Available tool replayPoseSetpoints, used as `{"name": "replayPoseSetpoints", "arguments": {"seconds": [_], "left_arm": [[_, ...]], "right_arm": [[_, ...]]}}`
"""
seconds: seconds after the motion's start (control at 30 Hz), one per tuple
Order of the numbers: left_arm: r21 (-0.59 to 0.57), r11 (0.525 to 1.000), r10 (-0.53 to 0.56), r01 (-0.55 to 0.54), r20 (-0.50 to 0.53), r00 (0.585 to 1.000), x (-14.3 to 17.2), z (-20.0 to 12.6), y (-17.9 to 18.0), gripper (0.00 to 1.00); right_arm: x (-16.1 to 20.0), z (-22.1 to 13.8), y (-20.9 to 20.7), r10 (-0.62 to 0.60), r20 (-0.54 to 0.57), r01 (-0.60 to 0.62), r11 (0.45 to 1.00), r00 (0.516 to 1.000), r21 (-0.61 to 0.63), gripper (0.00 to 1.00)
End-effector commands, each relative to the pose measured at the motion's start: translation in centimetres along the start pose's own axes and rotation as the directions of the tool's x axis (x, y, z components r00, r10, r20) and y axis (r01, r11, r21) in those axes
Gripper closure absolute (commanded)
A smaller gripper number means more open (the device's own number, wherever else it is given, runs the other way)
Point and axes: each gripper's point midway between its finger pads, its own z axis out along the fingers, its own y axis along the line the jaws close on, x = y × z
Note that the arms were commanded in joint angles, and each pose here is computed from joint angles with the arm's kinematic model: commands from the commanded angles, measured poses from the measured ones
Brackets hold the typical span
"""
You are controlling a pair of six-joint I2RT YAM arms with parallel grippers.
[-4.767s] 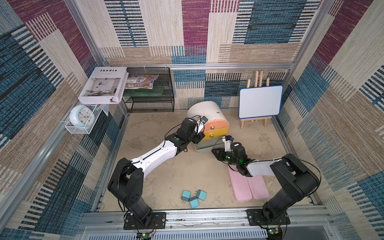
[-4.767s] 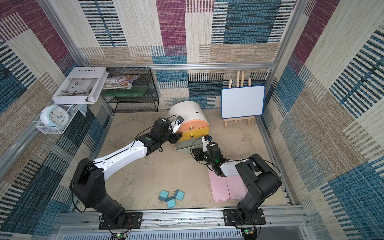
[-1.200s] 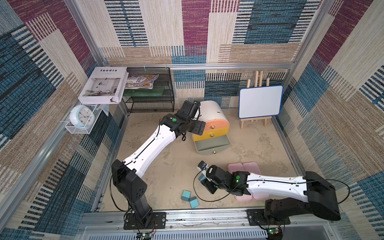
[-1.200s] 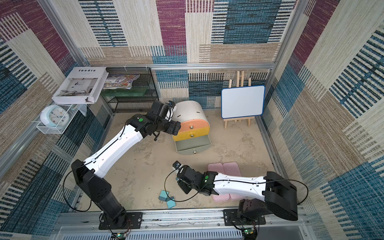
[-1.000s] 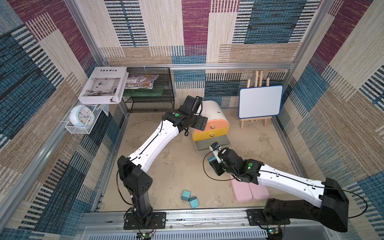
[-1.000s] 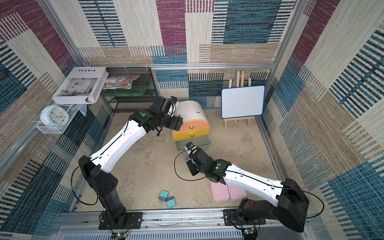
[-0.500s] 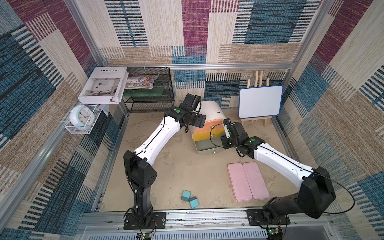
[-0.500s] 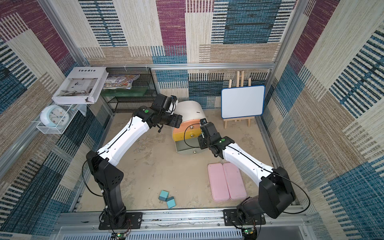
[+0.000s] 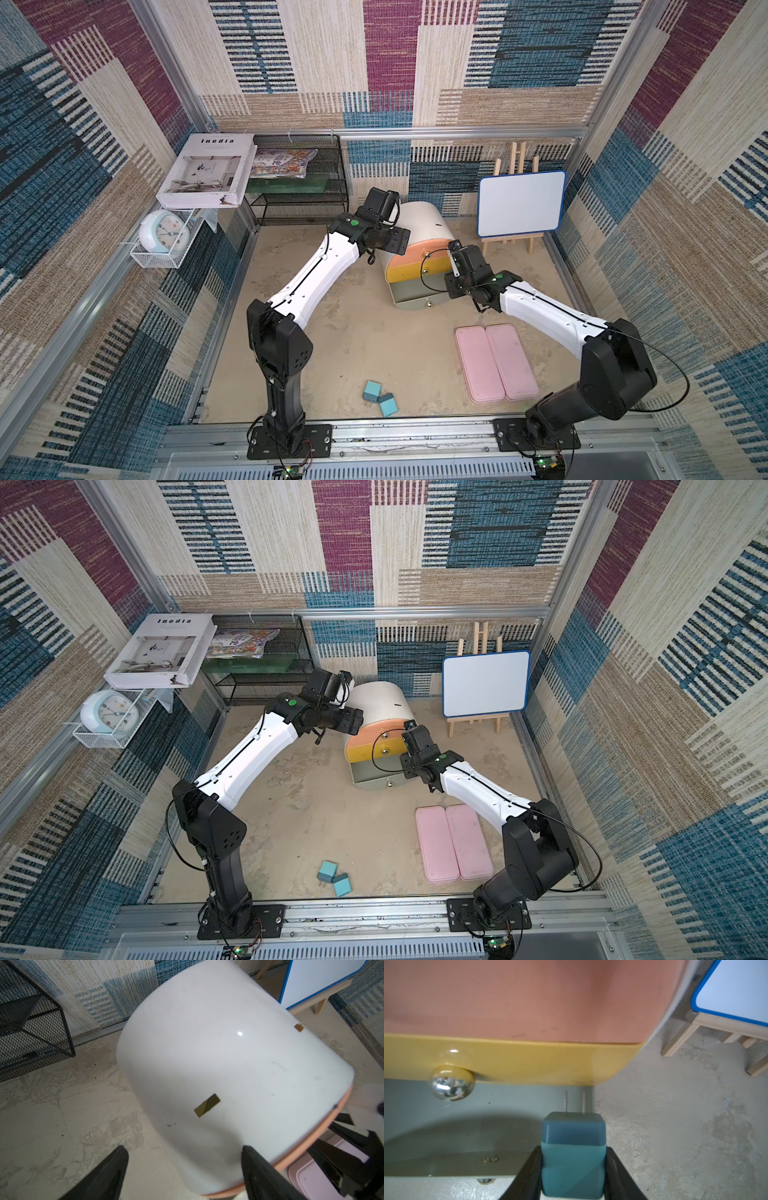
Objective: Place the plugs into the drawer by color
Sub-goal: Place the plug in the drawer.
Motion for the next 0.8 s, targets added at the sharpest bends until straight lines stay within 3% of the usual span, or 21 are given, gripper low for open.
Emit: {"name": "replayPoseSetpoints", "arguments": {"seconds": [0.0, 0.37, 0.63, 0.77], "left_arm": [[0.018, 1.0, 0.015, -0.014, -0.062, 0.998, 1.6, 0.5, -0.3, 0.11], [0.025, 1.0, 0.015, -0.013, -0.066, 0.998, 1.8, 0.5, -0.4, 0.11], [0.024, 1.0, 0.015, -0.014, -0.066, 0.998, 1.8, 0.5, -0.4, 0.11], [0.022, 1.0, 0.015, -0.014, -0.065, 0.998, 1.8, 0.4, -0.4, 0.11]], "right_arm": [[-0.3, 0.4, -0.3, 0.02, 0.02, -0.02, 1.0, 1.0, 0.014, 0.59], [0.5, 1.7, -1.1, 0.012, -0.003, -0.011, 0.997, 1.0, 0.081, 0.55], [-0.2, 0.6, -1.1, 0.024, 0.019, -0.025, 0.998, 1.0, 0.064, 0.34], [-1.1, -1.2, 0.0, 0.032, 0.055, -0.03, 0.999, 0.998, -0.028, 0.27]]}}
